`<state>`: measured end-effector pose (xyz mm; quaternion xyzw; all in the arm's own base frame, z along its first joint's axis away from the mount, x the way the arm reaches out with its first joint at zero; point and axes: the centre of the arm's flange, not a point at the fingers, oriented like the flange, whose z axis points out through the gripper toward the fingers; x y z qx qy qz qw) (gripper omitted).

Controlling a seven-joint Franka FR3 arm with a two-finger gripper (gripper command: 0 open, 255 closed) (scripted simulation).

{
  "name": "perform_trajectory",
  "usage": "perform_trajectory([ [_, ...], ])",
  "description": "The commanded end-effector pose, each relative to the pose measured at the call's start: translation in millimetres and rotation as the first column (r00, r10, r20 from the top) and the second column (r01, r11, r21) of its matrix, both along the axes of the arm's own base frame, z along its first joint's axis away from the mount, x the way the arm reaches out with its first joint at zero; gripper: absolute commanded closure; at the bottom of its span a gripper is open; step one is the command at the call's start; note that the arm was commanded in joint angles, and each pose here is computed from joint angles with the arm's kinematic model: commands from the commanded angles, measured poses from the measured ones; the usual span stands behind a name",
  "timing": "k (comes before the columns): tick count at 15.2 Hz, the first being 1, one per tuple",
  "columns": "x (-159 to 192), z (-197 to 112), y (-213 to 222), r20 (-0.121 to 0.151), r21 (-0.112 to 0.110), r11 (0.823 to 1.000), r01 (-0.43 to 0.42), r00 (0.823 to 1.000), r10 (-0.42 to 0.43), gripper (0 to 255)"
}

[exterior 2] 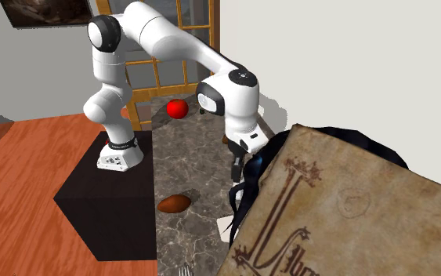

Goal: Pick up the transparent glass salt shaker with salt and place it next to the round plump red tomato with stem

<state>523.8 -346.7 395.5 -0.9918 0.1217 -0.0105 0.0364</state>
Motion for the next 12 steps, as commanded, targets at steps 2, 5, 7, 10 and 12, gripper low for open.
perform_trajectory([
  [2, 1, -14, -2, 0.002, -0.001, 1.000, 0.000, 1.000, 0.000, 0],
  [5, 2, -30, -1, 0.002, -0.001, 1.000, 0.000, 1.000, 0.000, 0],
  [7, 2, -33, 0, 0.002, -0.001, 1.000, 0.000, 1.000, 0.000, 0],
  [10, 2, -33, 0, 0.002, -0.001, 1.000, 0.000, 1.000, 0.000, 0],
  [12, 2, -33, 0, 0.002, -0.001, 1.000, 0.000, 1.000, 0.000, 0],
])
